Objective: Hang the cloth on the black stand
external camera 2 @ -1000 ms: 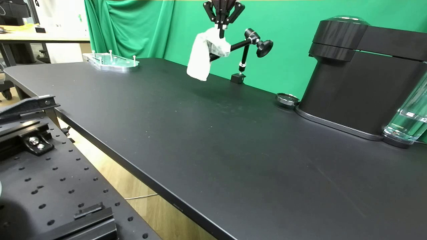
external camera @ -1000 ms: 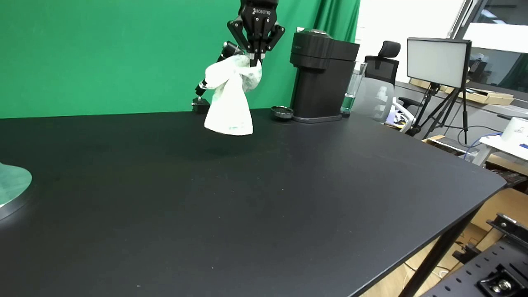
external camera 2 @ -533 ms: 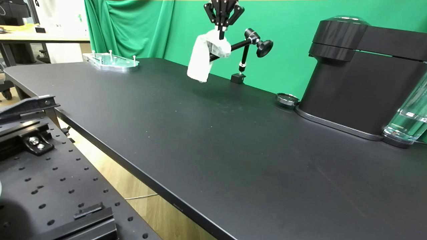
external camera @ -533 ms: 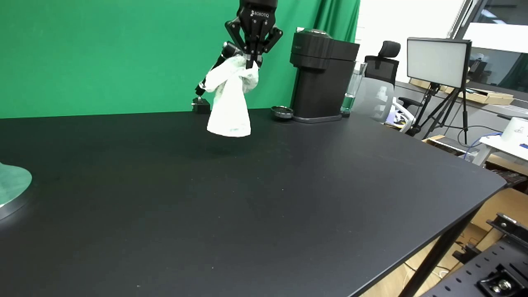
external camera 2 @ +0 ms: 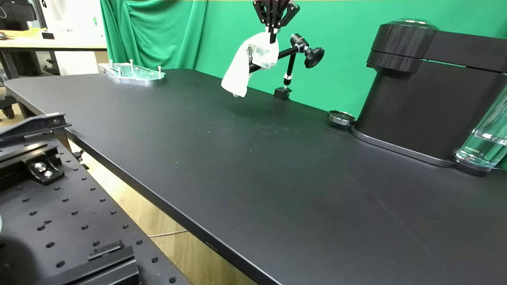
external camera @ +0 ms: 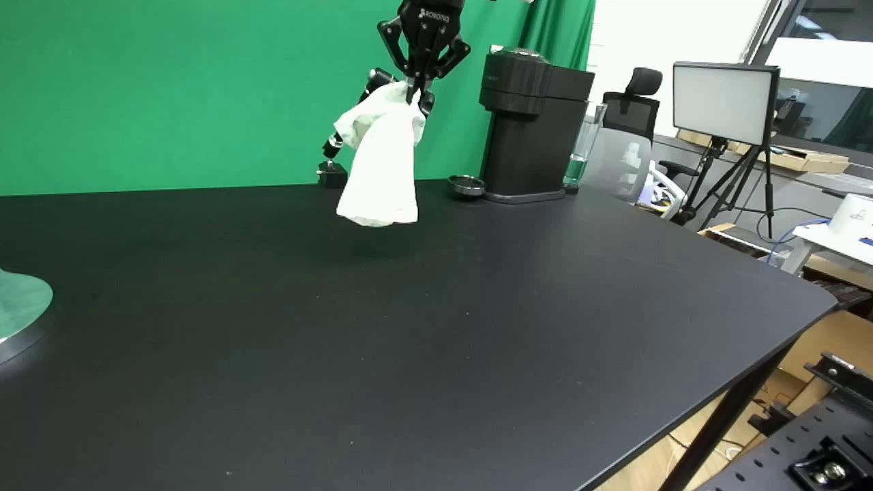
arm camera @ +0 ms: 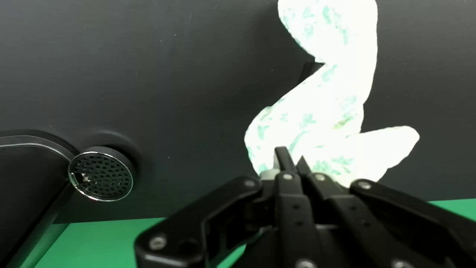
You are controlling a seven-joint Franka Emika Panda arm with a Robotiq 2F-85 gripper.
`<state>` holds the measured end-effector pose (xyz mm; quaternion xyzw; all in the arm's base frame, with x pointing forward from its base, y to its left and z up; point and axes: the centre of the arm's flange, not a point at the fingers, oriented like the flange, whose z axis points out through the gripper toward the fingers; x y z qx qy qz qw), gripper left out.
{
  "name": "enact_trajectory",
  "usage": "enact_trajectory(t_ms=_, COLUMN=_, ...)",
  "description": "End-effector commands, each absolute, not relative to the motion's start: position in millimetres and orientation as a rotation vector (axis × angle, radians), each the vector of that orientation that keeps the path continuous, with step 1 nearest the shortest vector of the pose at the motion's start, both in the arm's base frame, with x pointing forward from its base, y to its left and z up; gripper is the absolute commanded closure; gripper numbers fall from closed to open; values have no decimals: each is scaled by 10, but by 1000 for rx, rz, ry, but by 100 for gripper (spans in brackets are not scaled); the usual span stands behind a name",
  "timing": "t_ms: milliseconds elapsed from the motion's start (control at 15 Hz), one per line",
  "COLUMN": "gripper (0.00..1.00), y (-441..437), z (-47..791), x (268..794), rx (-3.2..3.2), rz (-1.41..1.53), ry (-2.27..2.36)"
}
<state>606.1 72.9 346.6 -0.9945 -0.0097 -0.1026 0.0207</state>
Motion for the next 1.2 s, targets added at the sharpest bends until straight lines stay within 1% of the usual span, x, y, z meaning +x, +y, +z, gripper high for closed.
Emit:
enact_trajectory(t_ms=0, gripper=100, y=611, z=3474, x=6057, rx=-3060, rz=-360, ry=106)
enact_trajectory(t_ms=200, gripper=100, y=525, z=3444, x=6059, rx=-3053, rz=-363, ry=156)
enact_trajectory(t_ms=267, gripper=73, y=503, z=3429, x=6056, rx=-3052, rz=-354, ry=167)
enact_trajectory(t_ms=333, gripper=71, y=491, z=3417, x=6049, rx=-3043, rz=-349, ry=175)
enact_trajectory(t_ms=400, gripper=66, y=481, z=3411, x=6041, rx=-3040, rz=-347, ry=181)
enact_trajectory(t_ms=467, gripper=58, y=477, z=3409, x=6033, rx=-3035, rz=-346, ry=186)
enact_trajectory(t_ms=600, gripper=45, y=478, z=3421, x=6018, rx=-3027, rz=-345, ry=187)
enact_trajectory(t_ms=867, gripper=18, y=481, z=3429, x=5998, rx=-3028, rz=-348, ry=202)
enact_trajectory(t_ms=933, gripper=60, y=477, z=3421, x=5995, rx=-3032, rz=-344, ry=201)
enact_trajectory(t_ms=1000, gripper=56, y=473, z=3405, x=5988, rx=-3027, rz=-338, ry=201)
enact_trajectory(t_ms=1067, gripper=56, y=467, z=3391, x=5981, rx=-3028, rz=-335, ry=206)
enact_trajectory(t_ms=1133, gripper=62, y=465, z=3375, x=5973, rx=-3024, rz=-329, ry=206)
